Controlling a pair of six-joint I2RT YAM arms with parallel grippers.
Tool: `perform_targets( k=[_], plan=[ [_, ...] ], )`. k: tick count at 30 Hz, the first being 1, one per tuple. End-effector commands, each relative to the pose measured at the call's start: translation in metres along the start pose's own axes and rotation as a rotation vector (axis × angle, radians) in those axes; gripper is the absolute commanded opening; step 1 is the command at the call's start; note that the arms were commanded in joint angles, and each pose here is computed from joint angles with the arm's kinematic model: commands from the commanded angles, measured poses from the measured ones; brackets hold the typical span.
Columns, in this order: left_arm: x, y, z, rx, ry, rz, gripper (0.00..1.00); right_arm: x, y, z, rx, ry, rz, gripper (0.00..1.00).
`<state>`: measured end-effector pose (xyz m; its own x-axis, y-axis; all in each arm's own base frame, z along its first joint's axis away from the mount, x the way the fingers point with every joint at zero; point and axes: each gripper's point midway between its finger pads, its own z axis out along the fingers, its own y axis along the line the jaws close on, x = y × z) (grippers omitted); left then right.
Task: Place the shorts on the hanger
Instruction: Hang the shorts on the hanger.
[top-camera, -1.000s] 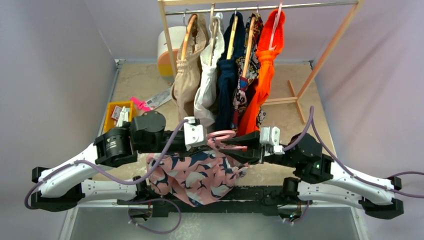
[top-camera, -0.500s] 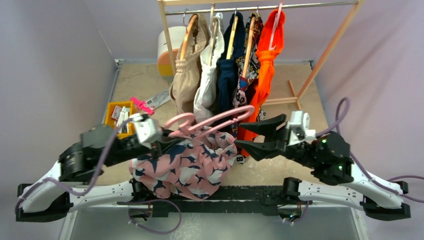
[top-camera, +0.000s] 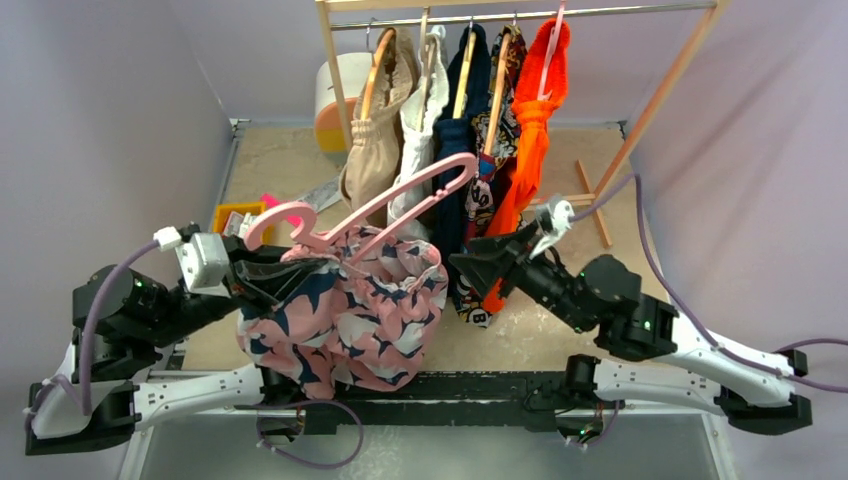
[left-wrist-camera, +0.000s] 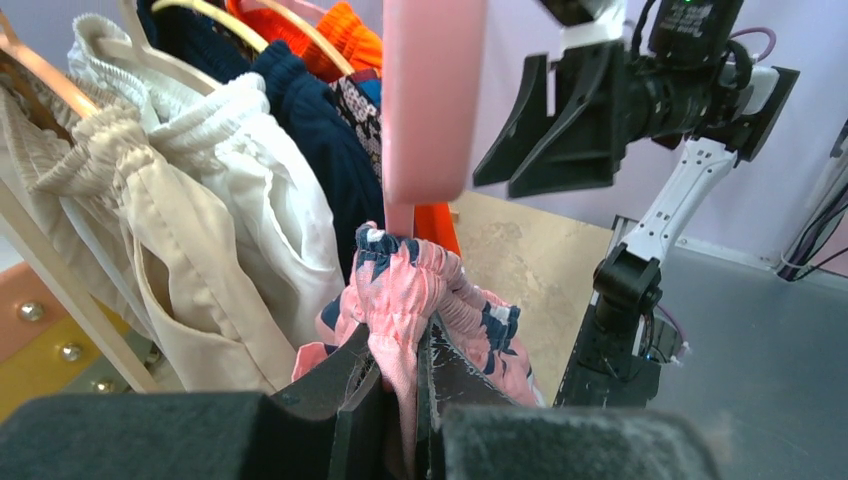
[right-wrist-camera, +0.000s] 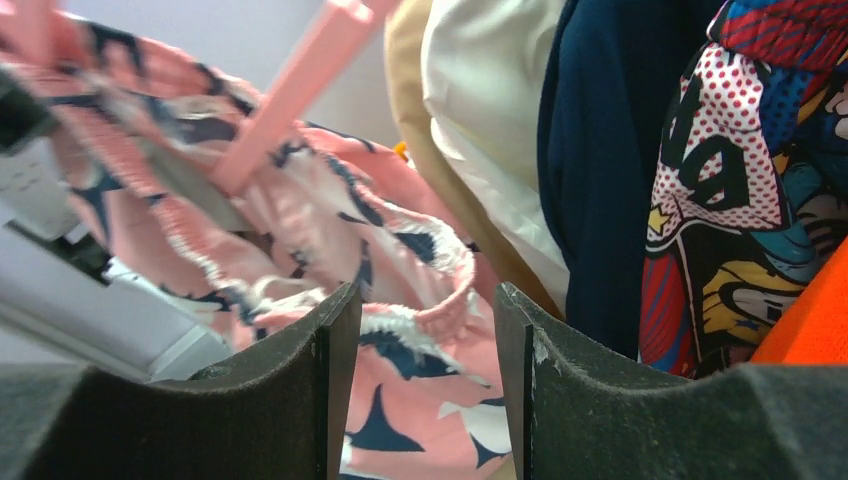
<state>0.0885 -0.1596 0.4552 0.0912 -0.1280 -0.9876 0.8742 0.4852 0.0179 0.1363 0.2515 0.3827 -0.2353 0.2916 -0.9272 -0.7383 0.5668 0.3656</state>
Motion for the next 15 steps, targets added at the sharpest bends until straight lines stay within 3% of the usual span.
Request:
perform_targets(
  k=[1, 3, 5, 11, 15],
  plan=[
    [-0.101, -0.006, 0.001, 0.049, -0.286, 0.017, 0.0, -0.054, 0.001, 0.009, 0.12, -0.081, 0.12, 0.53],
    [-0.126, -0.014, 0.001, 0.099, -0.317, 0.028, 0.0, -0.059, 0.001, 0.012, 0.15, -0.054, 0.107, 0.54],
    [-0.126, -0.021, 0.004, 0.134, -0.312, 0.023, 0.0, -0.057, 0.0, 0.013, 0.166, -0.034, 0.118, 0.54],
    [-0.076, -0.016, 0.002, 0.095, -0.274, -0.049, 0.0, -0.021, 0.001, 0.006, 0.114, -0.015, 0.274, 0.54],
    [-0.064, -0.015, -0.003, 0.083, -0.266, -0.07, 0.0, -0.014, 0.002, 0.002, 0.1, -0.01, 0.341, 0.55]
  ],
)
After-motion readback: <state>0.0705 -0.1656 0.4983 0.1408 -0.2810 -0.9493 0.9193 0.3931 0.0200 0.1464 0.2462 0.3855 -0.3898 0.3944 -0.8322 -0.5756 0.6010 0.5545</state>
